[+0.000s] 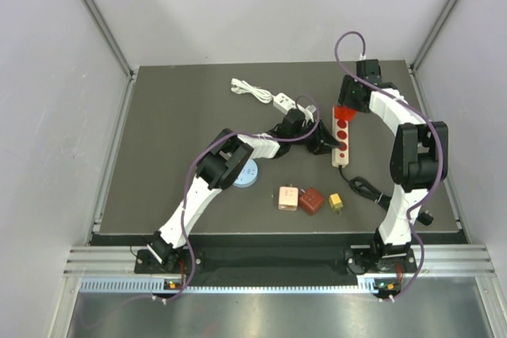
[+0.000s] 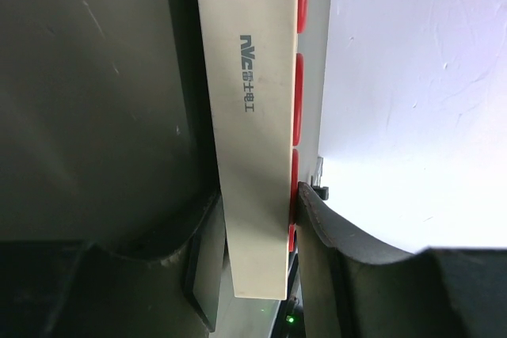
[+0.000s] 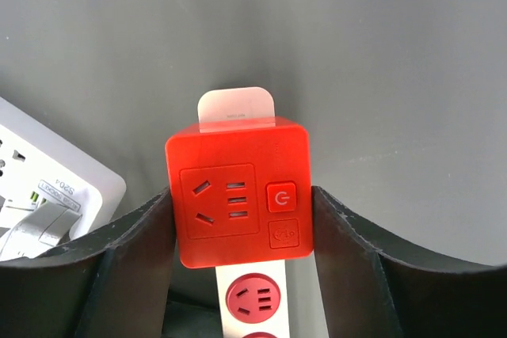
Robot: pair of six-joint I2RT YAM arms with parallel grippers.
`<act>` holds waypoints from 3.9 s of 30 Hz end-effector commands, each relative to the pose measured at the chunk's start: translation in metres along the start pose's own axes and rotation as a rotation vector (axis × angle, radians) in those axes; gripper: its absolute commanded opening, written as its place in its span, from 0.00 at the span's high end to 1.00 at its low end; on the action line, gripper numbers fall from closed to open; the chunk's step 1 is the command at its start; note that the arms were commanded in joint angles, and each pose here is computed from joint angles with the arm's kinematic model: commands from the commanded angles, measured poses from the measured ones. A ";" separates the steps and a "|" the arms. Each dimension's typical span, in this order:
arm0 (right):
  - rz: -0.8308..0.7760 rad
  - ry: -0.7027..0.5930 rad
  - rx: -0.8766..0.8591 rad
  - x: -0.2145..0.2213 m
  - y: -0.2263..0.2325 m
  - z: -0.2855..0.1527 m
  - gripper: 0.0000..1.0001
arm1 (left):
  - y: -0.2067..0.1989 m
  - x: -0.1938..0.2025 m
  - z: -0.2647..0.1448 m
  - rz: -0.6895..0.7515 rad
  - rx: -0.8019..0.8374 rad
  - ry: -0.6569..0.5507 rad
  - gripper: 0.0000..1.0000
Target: Pull the plug off the socket
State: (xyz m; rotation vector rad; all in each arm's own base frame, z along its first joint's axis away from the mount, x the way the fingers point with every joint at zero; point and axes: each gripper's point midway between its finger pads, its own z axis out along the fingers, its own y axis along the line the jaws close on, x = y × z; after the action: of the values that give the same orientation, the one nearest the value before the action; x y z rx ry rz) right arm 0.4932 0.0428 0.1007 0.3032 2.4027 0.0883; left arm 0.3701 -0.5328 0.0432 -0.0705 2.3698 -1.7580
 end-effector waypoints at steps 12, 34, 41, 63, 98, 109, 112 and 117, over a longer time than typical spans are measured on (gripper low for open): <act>0.041 0.004 -0.043 0.005 0.001 0.011 0.57 | 0.048 0.006 -0.005 -0.086 -0.144 -0.005 1.00; 0.041 -0.128 0.087 -0.024 -0.031 -0.028 1.00 | 0.065 0.005 -0.013 -0.159 -0.225 -0.060 1.00; -0.061 -0.195 0.333 -0.028 -0.032 -0.042 1.00 | 0.063 0.004 -0.014 -0.153 -0.255 -0.089 1.00; 0.159 -0.168 -0.061 -0.051 -0.031 -0.066 1.00 | 0.055 -0.001 -0.009 -0.169 -0.211 -0.098 1.00; -0.003 -0.065 -0.135 0.052 -0.008 -0.179 1.00 | -0.033 -0.046 -0.075 0.204 -0.277 -0.136 0.25; -0.159 0.193 -0.556 0.130 0.075 -0.238 1.00 | -0.074 -0.035 -0.214 0.326 -0.328 -0.251 0.31; -0.188 0.238 -0.648 0.139 0.109 -0.253 1.00 | -0.080 -0.033 -0.256 0.311 -0.323 -0.321 0.32; -0.268 0.417 -0.715 0.177 0.165 -0.265 1.00 | -0.088 -0.029 -0.317 0.314 -0.373 -0.435 0.33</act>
State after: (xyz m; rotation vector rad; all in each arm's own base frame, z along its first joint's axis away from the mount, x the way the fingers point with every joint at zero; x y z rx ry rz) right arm 0.2351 0.2051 0.1876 -0.3068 2.6013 0.7925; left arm 0.3466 -0.2797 0.2082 -0.1045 2.2290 -1.1006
